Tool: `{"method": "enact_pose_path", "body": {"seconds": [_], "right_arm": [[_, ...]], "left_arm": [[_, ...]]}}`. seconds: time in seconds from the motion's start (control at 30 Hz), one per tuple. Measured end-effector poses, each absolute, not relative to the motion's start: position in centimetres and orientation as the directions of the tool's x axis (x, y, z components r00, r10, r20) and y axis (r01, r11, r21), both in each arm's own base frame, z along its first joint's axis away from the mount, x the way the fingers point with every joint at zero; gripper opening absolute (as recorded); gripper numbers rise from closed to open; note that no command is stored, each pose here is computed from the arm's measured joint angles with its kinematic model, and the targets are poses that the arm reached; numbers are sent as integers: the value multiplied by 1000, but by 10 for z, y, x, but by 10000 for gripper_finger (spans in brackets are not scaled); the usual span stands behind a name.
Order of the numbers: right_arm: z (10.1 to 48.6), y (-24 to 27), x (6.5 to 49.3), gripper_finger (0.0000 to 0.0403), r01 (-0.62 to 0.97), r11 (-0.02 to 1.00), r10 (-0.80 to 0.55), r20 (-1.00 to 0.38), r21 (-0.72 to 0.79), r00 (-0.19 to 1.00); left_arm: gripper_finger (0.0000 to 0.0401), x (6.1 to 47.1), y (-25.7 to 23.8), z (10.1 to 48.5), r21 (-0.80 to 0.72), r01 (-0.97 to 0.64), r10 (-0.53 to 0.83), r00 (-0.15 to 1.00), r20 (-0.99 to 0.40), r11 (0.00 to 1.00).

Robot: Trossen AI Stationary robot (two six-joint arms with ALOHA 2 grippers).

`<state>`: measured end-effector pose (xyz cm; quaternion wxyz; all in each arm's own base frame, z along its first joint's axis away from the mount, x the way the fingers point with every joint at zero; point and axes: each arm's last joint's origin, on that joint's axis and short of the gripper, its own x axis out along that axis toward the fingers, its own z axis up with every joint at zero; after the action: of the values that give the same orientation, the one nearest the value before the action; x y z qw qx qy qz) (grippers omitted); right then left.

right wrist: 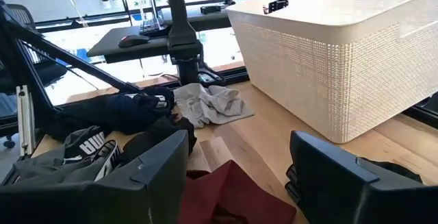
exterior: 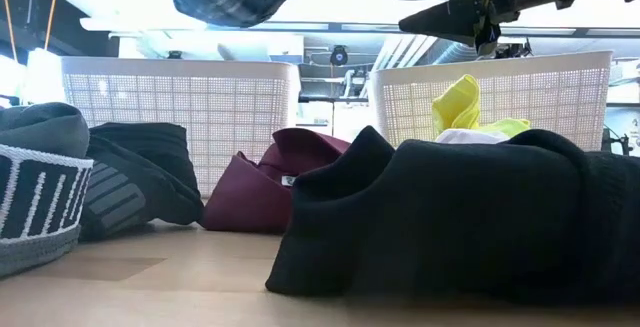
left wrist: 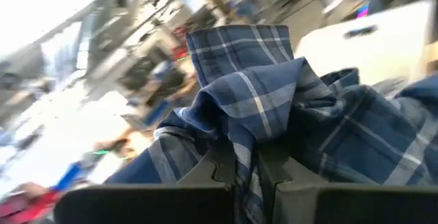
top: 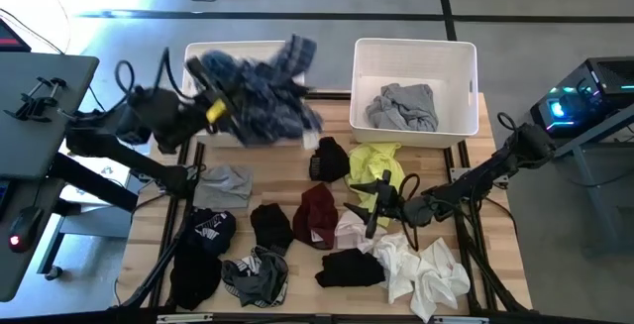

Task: Sort clothes
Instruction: Put the blue shirt into the left white bin

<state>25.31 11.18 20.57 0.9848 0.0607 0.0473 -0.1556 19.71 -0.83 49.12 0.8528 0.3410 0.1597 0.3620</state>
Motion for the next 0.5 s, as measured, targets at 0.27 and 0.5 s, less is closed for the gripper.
{"method": "enact_pose_path", "body": {"seconds": [0.27,0.5], "right_arm": [[206,112,253,243,312,944,-301,-112,105,947],[206,112,253,243,312,943,-300,-112,112,947]], "left_arm": [[1,193,46,464,765,-487,848,512,-141,421],[1,198,93,399,806,-453,918,292,-270,381]]}}
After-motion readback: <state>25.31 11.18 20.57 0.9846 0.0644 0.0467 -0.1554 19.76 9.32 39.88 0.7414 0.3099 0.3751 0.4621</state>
